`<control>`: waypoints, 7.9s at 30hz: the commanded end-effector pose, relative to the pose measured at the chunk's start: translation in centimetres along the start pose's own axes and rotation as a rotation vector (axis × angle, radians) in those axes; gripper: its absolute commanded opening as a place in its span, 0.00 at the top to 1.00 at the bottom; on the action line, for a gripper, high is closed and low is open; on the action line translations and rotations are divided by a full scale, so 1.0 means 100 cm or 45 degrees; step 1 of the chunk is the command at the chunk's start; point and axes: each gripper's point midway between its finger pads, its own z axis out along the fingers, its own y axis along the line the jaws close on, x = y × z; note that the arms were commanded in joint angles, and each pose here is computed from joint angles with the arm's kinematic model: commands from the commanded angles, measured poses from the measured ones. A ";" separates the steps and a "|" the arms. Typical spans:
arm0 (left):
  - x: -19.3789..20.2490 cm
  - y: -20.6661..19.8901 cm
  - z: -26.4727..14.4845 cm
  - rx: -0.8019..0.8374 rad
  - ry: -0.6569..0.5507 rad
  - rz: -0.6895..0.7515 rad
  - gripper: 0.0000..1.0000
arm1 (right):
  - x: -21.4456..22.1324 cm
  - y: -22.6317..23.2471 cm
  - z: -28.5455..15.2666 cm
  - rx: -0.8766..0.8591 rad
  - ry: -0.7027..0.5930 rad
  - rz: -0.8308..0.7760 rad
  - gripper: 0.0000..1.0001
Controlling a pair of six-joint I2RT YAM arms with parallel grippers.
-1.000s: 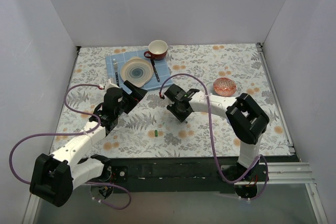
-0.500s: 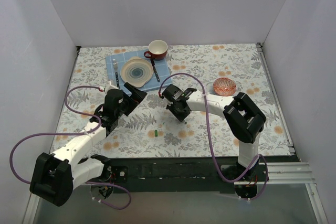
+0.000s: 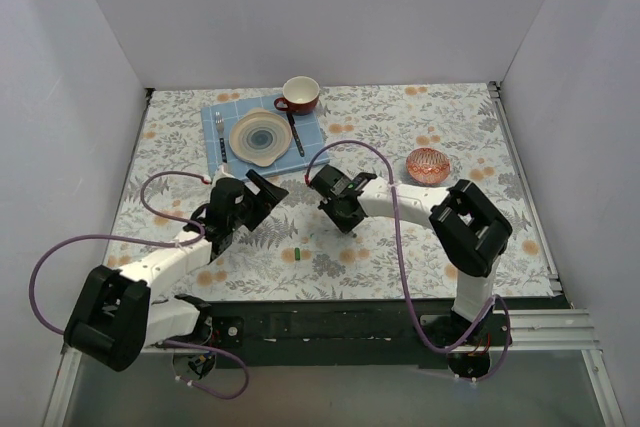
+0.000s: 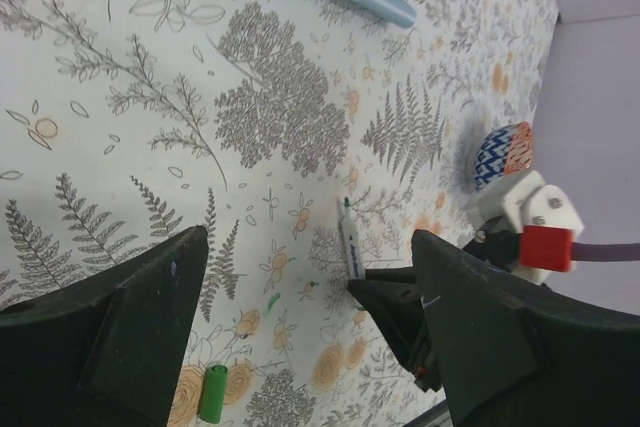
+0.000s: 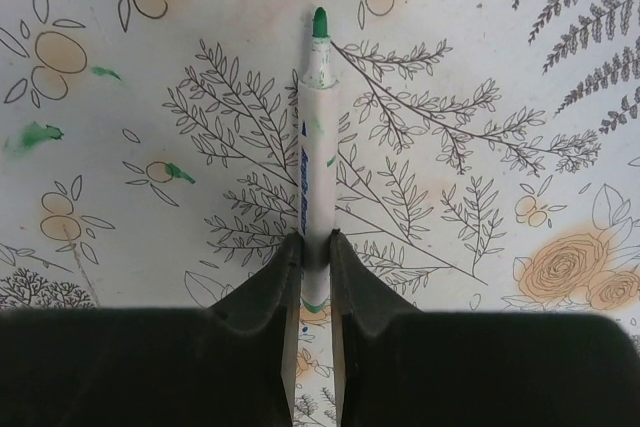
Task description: Insert the pens into the pen caps
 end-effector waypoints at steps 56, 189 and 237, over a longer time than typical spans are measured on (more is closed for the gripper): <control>0.105 -0.100 0.014 0.525 0.383 0.139 1.00 | -0.042 0.065 -0.072 -0.524 -0.485 0.158 0.55; 0.111 -0.121 -0.025 0.271 0.556 0.491 0.30 | -0.013 0.054 -0.145 -1.012 -0.955 0.343 0.99; 0.119 0.055 -0.023 -0.580 0.689 0.699 0.59 | 0.013 0.011 -0.110 -0.736 -0.880 0.541 0.99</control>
